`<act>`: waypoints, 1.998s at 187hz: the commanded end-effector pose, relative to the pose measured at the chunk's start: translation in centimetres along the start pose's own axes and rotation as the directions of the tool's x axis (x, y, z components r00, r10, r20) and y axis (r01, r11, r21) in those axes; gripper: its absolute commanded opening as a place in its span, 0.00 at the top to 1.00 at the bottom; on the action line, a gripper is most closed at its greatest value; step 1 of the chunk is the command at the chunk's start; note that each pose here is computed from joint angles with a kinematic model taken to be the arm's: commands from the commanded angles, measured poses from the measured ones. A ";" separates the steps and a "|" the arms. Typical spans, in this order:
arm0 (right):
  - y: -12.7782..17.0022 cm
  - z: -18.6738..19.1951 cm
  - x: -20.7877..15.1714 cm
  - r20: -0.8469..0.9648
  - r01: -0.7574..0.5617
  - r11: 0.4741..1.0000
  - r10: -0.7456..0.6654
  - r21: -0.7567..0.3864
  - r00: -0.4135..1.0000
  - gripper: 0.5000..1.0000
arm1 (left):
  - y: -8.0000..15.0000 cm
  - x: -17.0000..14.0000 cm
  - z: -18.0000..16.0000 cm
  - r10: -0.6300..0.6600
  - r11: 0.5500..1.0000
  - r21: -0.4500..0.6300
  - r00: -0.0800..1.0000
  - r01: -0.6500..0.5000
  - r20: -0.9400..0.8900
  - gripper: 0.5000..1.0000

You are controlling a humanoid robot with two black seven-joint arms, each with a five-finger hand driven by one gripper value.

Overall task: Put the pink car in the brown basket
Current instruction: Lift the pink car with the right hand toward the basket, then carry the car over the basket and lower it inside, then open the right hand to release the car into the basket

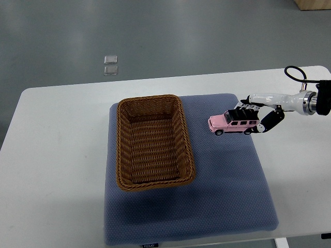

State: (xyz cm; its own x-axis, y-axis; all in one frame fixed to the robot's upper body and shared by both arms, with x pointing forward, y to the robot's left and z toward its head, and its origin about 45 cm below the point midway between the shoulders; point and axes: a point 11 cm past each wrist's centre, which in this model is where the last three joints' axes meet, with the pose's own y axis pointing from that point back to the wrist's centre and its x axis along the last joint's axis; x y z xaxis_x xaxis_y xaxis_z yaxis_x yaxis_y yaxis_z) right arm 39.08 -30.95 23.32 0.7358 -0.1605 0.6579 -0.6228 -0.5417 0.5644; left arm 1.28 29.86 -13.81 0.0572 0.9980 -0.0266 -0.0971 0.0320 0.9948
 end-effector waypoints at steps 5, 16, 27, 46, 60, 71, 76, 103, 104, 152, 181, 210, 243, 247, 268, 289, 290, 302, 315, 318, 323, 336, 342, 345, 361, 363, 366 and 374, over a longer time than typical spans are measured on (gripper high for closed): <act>-0.1 -0.9 1.2 -0.019 -0.013 1.000 0.014 0.016 1.000 1.00 | 0.0 -0.1 0.0 -0.002 1.000 -0.001 1.000 0.002 0.000 0.00; -0.2 -1.7 2.0 -0.031 -0.021 0.999 0.022 0.031 0.999 1.00 | 0.0 -0.1 0.0 -0.003 1.000 0.000 1.000 0.003 0.000 0.00; -0.8 -2.5 2.3 -0.040 -0.024 0.998 0.026 0.049 0.999 1.00 | 0.0 -0.1 0.0 -0.003 1.000 -0.001 1.000 0.003 -0.001 0.00; -2.2 -4.2 2.5 -0.049 -0.027 0.996 0.032 0.088 0.998 1.00 | 0.0 -0.2 0.0 -0.005 1.000 -0.002 1.000 0.005 0.000 0.00; -3.5 -4.9 2.5 -0.045 -0.030 0.994 0.034 0.103 0.998 1.00 | 0.0 -0.3 0.0 -0.008 1.000 -0.002 1.000 0.008 0.000 0.00; -4.6 -5.8 2.7 -0.047 -0.032 0.992 0.038 0.118 0.998 1.00 | 0.0 -0.3 0.0 -0.009 1.000 0.000 1.000 0.009 0.001 0.00; -5.4 -6.5 2.7 -0.049 -0.030 0.991 0.037 0.130 0.998 1.00 | 0.0 -0.3 0.0 -0.009 1.000 -0.002 1.000 0.009 0.001 0.00; -8.5 -8.8 2.6 -0.040 -0.034 0.986 0.041 0.164 0.998 1.00 | 0.0 -0.4 0.1 -0.012 1.000 -0.002 1.000 0.012 0.001 0.00; -8.8 -9.0 2.6 -0.040 -0.033 0.986 0.040 0.166 0.998 1.00 | 0.0 -0.4 0.1 -0.012 1.000 -0.002 1.000 0.012 0.001 0.00; -12.7 -11.7 0.9 -0.016 -0.017 0.980 0.020 0.200 1.000 1.00 | 0.0 -0.5 0.0 -0.014 1.000 0.000 1.000 0.014 0.006 0.00; -14.1 -12.6 -0.5 -0.024 -0.001 0.979 0.006 0.204 1.000 1.00 | 0.0 -0.5 0.0 -0.016 1.000 0.000 1.000 0.016 0.006 0.00; -15.3 -13.2 -1.6 -0.013 0.010 0.978 -0.008 0.208 1.000 1.00 | 0.0 -0.5 0.0 -0.016 1.000 -0.001 1.000 0.016 0.006 0.00; -16.0 -13.4 -2.9 -0.031 0.028 0.979 -0.022 0.203 0.999 0.86 | 0.0 -0.5 0.0 -0.016 1.000 -0.001 1.000 0.016 0.007 0.00; -16.1 -13.4 -3.0 -0.034 0.030 0.979 -0.023 0.203 0.999 0.86 | 0.0 -0.5 0.0 -0.016 1.000 0.000 1.000 0.016 0.006 0.00; -16.2 -13.6 -3.2 -0.035 0.028 0.978 -0.022 0.206 0.999 0.70 | 0.0 -0.5 0.0 -0.016 1.000 -0.001 1.000 0.016 0.007 0.00; -16.1 -13.6 -3.0 -0.033 0.024 0.978 -0.018 0.207 0.999 0.38 | 0.0 -0.5 0.0 -0.016 1.000 -0.001 1.000 0.016 0.007 0.00; -16.1 -13.6 -3.0 -0.033 0.024 0.978 -0.018 0.207 0.999 0.38 | 0.0 -0.5 0.0 -0.016 1.000 -0.001 1.000 0.016 0.007 0.00; -16.1 -13.6 -2.9 -0.031 0.022 0.978 -0.016 0.208 0.999 0.24 | 0.0 -0.5 0.1 -0.016 1.000 -0.001 1.000 0.016 0.008 0.00; -16.0 -13.4 -2.8 -0.030 0.020 0.979 -0.014 0.205 0.999 0.20 | 0.0 -0.5 0.1 -0.016 1.000 -0.001 1.000 0.016 0.008 0.00; -16.0 -13.4 -2.7 -0.029 0.020 0.979 -0.014 0.204 0.999 0.19 | 0.0 -0.5 0.1 -0.016 1.000 -0.002 1.000 0.016 0.009 0.00; -15.9 -13.4 -2.6 -0.028 0.017 0.979 -0.012 0.204 1.000 0.18 | 0.0 -0.5 0.1 -0.016 1.000 0.000 1.000 0.016 0.009 0.00; -15.7 -13.4 -1.9 -0.023 0.008 0.979 -0.004 0.206 1.000 0.17 | 0.0 -0.5 0.1 -0.016 1.000 -0.002 1.000 0.016 0.009 0.00; -15.6 -13.4 -1.6 -0.020 0.002 0.979 0.002 0.206 1.000 0.17 | 0.0 -0.5 0.1 -0.016 1.000 -0.002 1.000 0.016 0.008 0.00; -15.6 -13.4 -1.5 -0.018 0.002 0.979 0.002 0.206 1.000 0.17 | 0.0 -0.5 0.1 -0.016 1.000 0.000 1.000 0.016 0.009 0.00; -14.3 -13.2 1.6 0.038 -0.064 0.975 0.057 0.215 0.998 0.17 | 0.0 -0.5 0.1 -0.016 1.000 0.000 1.000 0.016 0.009 0.00; -14.1 -13.1 2.0 0.048 -0.074 0.974 0.065 0.215 0.997 0.17 | 0.0 -0.5 0.1 -0.016 1.000 -0.002 1.000 0.016 0.008 0.00; -13.9 -13.0 2.4 0.060 -0.084 0.973 0.073 0.216 0.996 0.17 | 0.0 -0.4 0.1 -0.014 1.000 -0.001 1.000 0.014 0.008 0.00; -12.9 -12.4 3.9 0.130 -0.126 0.967 0.098 0.221 0.987 0.17 | 0.0 -0.5 0.1 -0.016 1.000 -0.001 1.000 0.016 0.008 0.00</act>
State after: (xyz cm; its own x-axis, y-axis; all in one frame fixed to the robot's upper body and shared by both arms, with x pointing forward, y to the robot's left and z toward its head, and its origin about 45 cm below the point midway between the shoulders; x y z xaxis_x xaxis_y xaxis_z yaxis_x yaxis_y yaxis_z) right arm 45.21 -12.17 22.02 0.7156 -0.2005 0.6692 -0.5846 -0.6963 0.4165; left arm 1.33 29.36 -13.80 0.0674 0.9969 -0.0413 -0.0970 0.0478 0.9941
